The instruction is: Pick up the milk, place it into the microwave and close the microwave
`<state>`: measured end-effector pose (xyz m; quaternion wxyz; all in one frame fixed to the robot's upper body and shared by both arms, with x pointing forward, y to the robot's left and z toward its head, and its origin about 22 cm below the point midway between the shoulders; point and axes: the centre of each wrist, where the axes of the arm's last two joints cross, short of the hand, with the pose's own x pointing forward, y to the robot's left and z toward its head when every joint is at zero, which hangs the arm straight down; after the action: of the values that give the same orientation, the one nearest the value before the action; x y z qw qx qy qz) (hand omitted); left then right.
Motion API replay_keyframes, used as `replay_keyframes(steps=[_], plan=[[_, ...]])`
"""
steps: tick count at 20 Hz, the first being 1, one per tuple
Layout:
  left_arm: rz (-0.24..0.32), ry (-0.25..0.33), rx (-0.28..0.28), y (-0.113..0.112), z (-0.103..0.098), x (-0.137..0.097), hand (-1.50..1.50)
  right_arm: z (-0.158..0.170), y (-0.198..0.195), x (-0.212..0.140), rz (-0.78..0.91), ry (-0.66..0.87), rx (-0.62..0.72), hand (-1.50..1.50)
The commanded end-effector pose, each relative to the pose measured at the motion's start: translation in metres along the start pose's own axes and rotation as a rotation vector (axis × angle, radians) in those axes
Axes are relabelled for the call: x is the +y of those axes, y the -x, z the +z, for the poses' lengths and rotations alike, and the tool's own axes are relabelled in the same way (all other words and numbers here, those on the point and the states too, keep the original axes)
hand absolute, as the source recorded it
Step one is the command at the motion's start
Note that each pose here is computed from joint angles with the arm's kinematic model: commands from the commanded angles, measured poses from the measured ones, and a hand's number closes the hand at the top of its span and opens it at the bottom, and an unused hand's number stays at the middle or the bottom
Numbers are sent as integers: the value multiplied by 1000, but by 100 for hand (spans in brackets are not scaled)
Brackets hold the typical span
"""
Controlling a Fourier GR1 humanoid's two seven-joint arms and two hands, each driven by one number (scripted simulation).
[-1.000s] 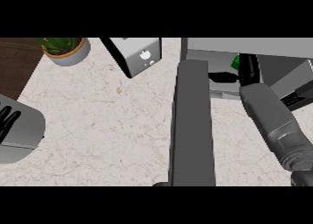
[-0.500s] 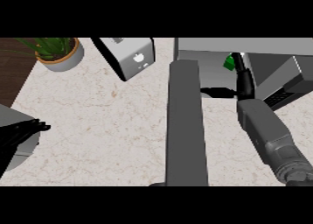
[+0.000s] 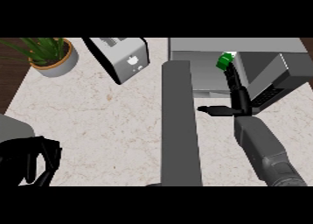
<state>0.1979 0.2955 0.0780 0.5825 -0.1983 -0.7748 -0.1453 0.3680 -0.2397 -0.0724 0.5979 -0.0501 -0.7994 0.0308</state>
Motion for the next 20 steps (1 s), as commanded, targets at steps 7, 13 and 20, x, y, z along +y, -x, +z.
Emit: replay_keyframes(steps=[7,13,20], plan=[[4,96,46,3,-23,-46,150,85,37,-9,-27,-34,15,-150],[-44,149,38,22,-52,-53,150,135,41,-18,-41,36,23,-150],[-129,278,61,46,-99,-98,150,164,17,-56,-44,15,26,-150]])
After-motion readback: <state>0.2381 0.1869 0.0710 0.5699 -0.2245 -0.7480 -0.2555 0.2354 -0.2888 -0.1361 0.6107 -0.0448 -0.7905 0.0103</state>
